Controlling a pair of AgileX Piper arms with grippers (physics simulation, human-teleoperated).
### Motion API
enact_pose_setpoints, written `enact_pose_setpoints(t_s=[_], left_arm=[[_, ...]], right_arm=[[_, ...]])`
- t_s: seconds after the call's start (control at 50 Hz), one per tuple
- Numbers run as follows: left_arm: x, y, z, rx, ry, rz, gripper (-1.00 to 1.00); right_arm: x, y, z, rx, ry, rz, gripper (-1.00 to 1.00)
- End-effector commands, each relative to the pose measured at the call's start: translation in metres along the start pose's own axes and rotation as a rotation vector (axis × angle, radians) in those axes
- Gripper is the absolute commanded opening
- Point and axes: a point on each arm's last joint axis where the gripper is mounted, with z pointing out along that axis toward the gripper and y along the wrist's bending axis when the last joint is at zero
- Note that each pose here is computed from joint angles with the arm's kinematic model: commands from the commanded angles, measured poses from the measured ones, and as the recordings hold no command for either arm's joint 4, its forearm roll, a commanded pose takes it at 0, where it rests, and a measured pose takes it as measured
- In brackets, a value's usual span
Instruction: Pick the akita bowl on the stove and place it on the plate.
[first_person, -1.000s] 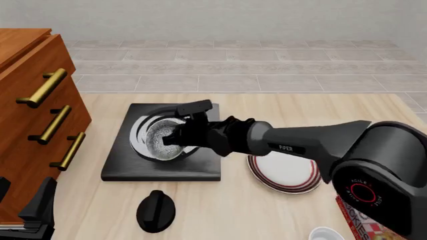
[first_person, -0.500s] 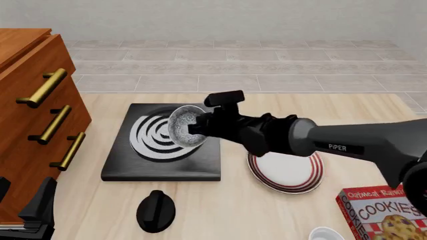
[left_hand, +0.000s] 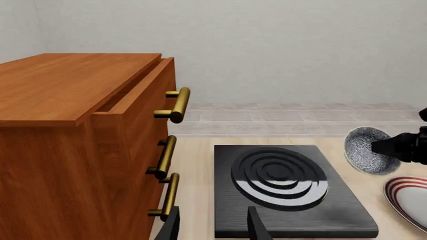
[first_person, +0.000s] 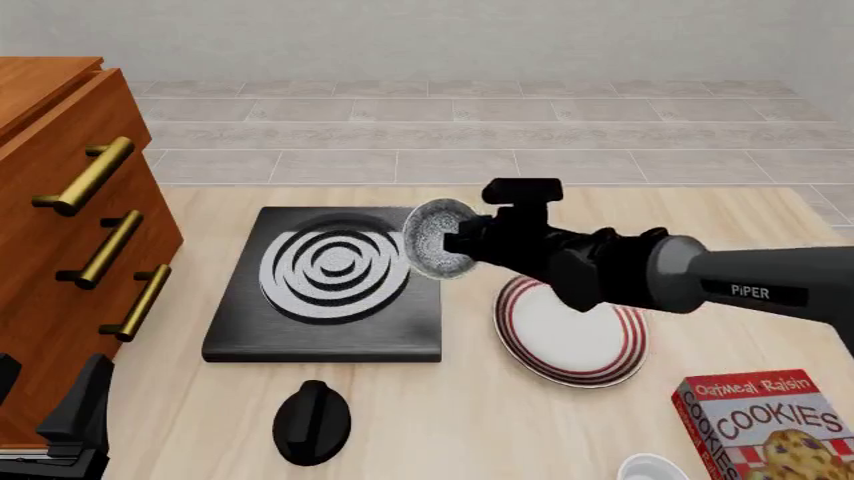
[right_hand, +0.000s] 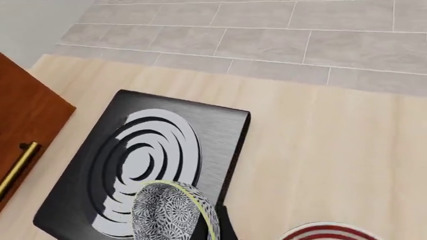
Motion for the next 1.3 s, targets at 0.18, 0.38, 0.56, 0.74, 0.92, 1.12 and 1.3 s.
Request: enact_pose_setpoints(t_s=[0.18, 0.38, 0.56, 0.74, 0.92, 1.12, 1.3], left_arm=[[0.000, 0.000, 0.000, 0.000, 0.000, 0.000, 1.00], [0.000, 0.000, 0.000, 0.000, 0.000, 0.000, 1.00], [0.000, 0.000, 0.000, 0.000, 0.000, 0.000, 1.00], [0.000, 0.000, 0.000, 0.000, 0.000, 0.000, 1.00], [0.000, 0.000, 0.000, 0.000, 0.000, 0.000, 1.00], [0.000, 0.000, 0.000, 0.000, 0.000, 0.000, 1.00], [0.000, 0.000, 0.000, 0.000, 0.000, 0.000, 1.00]], right_arm=[[0.020, -0.061, -0.016, 0.135, 0.001, 0.048, -1.00], [0.030, -0.089, -0.038, 0.207, -0.006, 0.084, -1.00], [0.040, -0.107, -0.058, 0.261, -0.002, 0.091, -1.00], [0.054, -0.119, -0.072, 0.304, 0.012, 0.103, -1.00], [0.070, -0.132, -0.070, 0.336, 0.047, 0.101, -1.00], [0.074, -0.137, -0.060, 0.340, 0.078, 0.081, -1.00], [0.087, -0.131, -0.055, 0.321, 0.112, 0.067, -1.00]])
